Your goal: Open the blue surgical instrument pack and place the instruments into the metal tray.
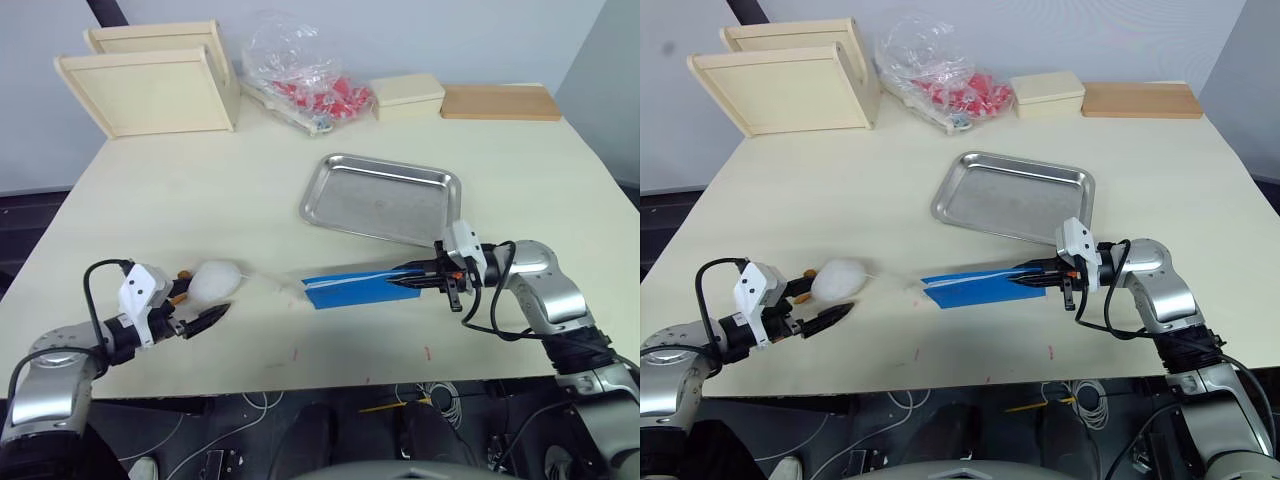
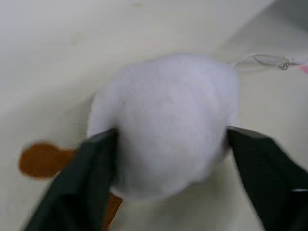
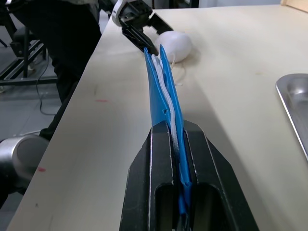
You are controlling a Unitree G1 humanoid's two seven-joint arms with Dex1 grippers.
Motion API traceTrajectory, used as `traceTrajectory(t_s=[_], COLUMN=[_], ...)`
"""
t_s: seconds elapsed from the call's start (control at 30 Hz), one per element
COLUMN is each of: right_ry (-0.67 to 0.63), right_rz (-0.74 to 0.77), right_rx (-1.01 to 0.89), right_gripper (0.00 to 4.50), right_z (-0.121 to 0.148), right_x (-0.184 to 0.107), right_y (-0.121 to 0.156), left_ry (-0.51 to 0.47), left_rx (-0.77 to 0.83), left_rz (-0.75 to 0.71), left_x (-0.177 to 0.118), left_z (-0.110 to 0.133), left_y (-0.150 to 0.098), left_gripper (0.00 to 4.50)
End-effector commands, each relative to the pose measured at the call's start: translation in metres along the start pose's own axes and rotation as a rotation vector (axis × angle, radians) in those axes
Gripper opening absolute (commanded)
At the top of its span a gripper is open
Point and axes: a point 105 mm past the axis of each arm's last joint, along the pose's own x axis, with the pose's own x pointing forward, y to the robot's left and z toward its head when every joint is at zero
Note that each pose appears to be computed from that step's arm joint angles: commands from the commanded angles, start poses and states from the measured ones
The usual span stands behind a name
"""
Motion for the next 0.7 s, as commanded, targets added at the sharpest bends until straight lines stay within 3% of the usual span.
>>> traceTrajectory(t_s=[0.03, 0.1, 0.23, 0.47, 0.7], right_ry=[-0.021, -0.021, -0.023, -0.018, -0.017], right_rz=[0.005, 0.005, 0.006, 0.015, 0.027], right_rx=[-0.043, -0.040, -0.029, -0.021, -0.015], right_gripper=[0.00, 0.00, 0.00, 0.00, 0.00], right_z=[0.009, 0.008, 0.006, 0.006, 0.008], right_x=[0.000, 0.000, 0.000, 0.001, 0.001], right_y=[-0.001, -0.001, 0.000, 0.001, 0.002], left_ry=[-0.061, -0.073, -0.120, -0.114, -0.130], left_rx=[0.062, 0.138, 0.215, 0.350, 0.409], left_rz=[-0.005, -0.033, -0.216, -0.441, -0.549], left_x=[-0.010, -0.011, -0.005, 0.017, 0.044], left_z=[0.023, 0.035, 0.063, 0.084, 0.093], left_y=[0.009, 0.009, -0.013, -0.042, -0.053], left_gripper=[4.45, 4.45, 4.45, 4.45, 4.45])
